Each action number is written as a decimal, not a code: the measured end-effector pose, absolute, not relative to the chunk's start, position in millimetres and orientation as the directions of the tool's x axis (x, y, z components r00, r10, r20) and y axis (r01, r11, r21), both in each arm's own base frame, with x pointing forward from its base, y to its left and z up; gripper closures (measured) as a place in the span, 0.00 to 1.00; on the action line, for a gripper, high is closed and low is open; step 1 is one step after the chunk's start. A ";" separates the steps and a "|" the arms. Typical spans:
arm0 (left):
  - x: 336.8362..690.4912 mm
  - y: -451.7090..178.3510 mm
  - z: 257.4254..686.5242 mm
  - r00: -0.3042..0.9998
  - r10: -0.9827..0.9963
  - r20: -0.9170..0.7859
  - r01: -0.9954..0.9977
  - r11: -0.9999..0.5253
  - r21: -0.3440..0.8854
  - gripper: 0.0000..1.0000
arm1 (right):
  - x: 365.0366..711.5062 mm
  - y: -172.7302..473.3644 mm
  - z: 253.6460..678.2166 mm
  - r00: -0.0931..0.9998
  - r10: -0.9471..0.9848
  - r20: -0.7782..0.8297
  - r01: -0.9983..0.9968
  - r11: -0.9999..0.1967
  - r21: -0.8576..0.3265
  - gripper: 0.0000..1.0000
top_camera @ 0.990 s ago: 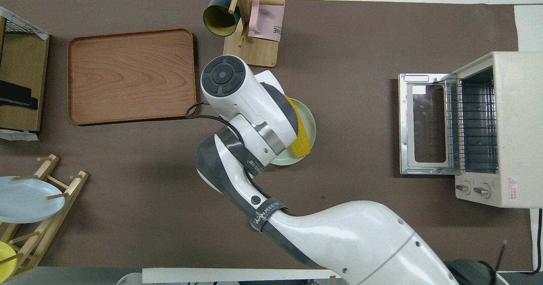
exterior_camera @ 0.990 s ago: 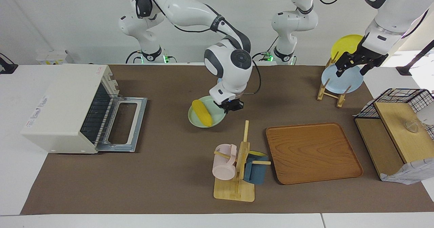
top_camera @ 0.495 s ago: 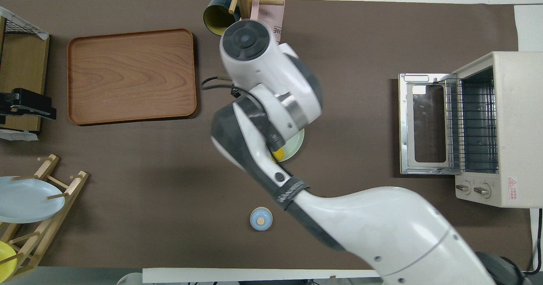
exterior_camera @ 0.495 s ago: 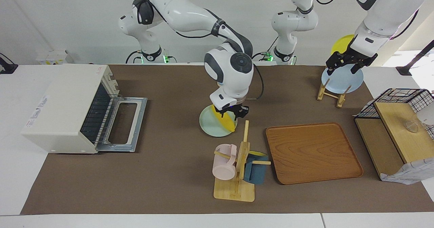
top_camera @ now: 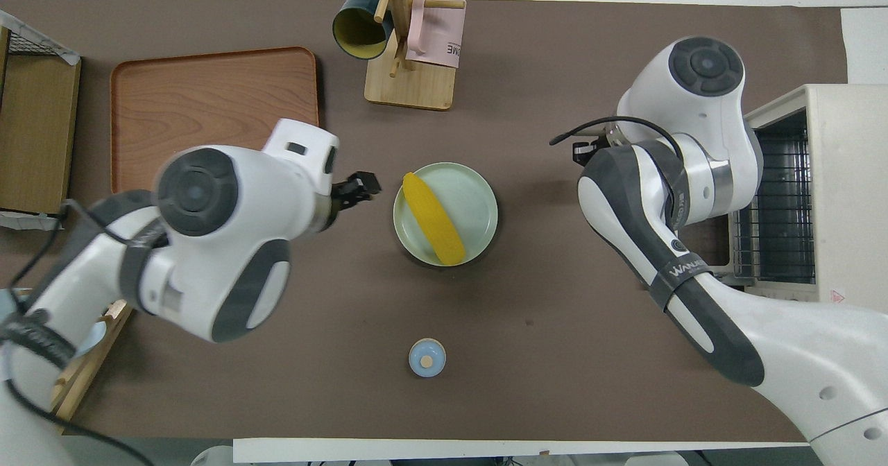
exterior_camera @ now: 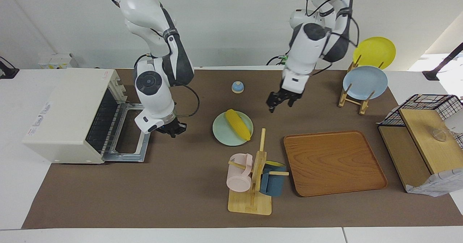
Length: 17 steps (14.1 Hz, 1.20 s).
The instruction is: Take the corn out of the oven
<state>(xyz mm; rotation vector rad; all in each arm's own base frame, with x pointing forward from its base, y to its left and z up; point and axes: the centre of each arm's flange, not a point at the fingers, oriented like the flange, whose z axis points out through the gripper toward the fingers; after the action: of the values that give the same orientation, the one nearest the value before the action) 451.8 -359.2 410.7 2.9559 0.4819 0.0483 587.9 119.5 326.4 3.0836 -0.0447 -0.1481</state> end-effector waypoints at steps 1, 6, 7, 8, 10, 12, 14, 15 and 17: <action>449.7 -386.3 393.5 0.947 0.322 -0.007 0.320 -0.937 0.142 0.00 | 580.3 102.2 308.7 0.994 -0.011 -0.113 -0.002 -0.997 0.075 0.99; 451.5 -433.8 326.8 0.954 0.297 -0.033 0.299 -0.947 0.119 0.03 | 571.9 86.7 294.2 0.987 0.089 -0.131 0.114 -0.975 0.191 0.99; 446.7 -441.4 318.1 0.956 0.292 -0.035 0.294 -0.949 0.117 0.04 | 569.6 85.7 291.3 0.986 0.098 -0.138 0.125 -0.971 0.203 0.99; 442.2 -448.0 313.6 0.955 0.294 -0.038 0.297 -0.948 0.115 0.16 | 568.3 84.0 289.5 0.984 0.107 -0.142 0.137 -0.967 0.216 0.99; 439.4 -454.6 315.3 0.952 0.303 -0.041 0.306 -0.945 0.114 0.39 | 568.0 80.7 289.6 0.980 0.133 -0.145 0.166 -0.954 0.250 0.99; 459.7 -441.8 330.8 0.945 0.324 -0.039 0.326 -0.943 0.063 0.47 | 567.8 84.6 294.6 0.974 0.157 -0.162 0.197 -0.943 0.269 0.99; 510.6 -388.1 351.5 0.946 0.321 0.034 0.322 -0.946 -0.028 0.47 | 571.8 86.0 310.1 0.962 0.186 -0.198 0.236 -0.932 0.274 0.99; 546.3 -336.7 356.6 0.958 0.282 0.055 0.285 -0.957 -0.053 0.47 | 574.4 84.0 326.7 0.953 0.207 -0.223 0.265 -0.925 0.274 0.99; 608.3 -211.2 351.3 0.976 0.211 0.059 0.215 -0.974 -0.070 0.47 | 576.0 69.4 369.3 0.937 0.251 -0.242 0.311 -0.916 0.253 0.99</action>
<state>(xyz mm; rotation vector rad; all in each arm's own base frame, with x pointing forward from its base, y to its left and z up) 608.3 -211.2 351.3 3.1978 0.3452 0.0824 576.0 69.4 369.3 2.8041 0.4156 -0.2953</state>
